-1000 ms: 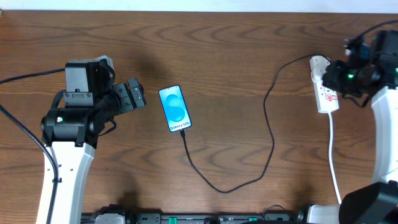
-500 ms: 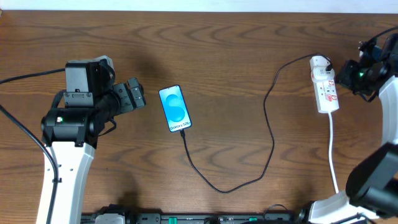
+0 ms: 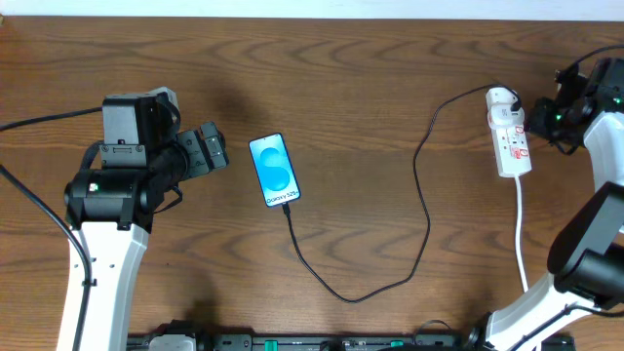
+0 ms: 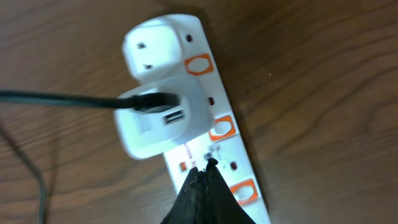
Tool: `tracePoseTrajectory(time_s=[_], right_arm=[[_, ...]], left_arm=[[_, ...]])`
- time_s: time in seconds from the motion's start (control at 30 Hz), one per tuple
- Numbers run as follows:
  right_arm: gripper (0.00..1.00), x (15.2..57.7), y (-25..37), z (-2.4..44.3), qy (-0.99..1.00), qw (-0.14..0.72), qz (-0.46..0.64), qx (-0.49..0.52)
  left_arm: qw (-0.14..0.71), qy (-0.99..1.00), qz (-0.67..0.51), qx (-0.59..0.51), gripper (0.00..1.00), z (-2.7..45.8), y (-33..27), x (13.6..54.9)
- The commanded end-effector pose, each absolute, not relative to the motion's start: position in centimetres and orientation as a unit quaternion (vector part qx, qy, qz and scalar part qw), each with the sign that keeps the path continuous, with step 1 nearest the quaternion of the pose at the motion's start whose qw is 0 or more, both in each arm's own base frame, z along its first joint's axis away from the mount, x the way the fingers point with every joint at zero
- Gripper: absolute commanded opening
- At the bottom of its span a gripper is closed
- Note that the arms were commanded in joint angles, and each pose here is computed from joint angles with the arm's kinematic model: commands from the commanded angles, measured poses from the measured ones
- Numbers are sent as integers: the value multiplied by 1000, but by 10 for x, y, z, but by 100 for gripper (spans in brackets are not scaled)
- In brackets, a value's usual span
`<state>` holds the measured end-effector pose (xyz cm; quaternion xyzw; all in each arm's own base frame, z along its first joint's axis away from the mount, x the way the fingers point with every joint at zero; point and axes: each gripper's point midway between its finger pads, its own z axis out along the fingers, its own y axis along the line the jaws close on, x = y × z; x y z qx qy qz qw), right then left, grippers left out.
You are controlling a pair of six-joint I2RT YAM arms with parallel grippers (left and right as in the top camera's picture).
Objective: Plug charger to phone and switch on socket
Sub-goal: 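Press the orange switch on the power strip with the right gripper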
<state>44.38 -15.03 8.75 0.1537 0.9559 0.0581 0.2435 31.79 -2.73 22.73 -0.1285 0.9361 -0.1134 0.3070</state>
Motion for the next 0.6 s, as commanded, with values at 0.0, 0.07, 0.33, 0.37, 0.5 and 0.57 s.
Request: tracePoseTrajectory(time_s=[0.0, 0.07, 0.33, 0.37, 0.5, 0.57], right_arm=[[1, 449, -161, 70, 958, 236, 50, 158], [1, 450, -162, 62, 956, 232, 54, 169], [19, 444, -178, 55, 946, 225, 60, 225], [19, 443, -181, 55, 946, 224, 59, 228], [20, 439, -188, 54, 944, 224, 58, 236], [21, 440, -189, 55, 944, 225, 57, 235]], left_arm=[[310, 935, -107, -132, 99, 229, -24, 317], [310, 935, -107, -131, 99, 229, -24, 317], [310, 935, -107, -131, 99, 229, -24, 317], [310, 935, -107, -131, 99, 229, -24, 317], [310, 935, -107, -132, 99, 229, -24, 317], [310, 935, -107, -132, 99, 229, -24, 317]])
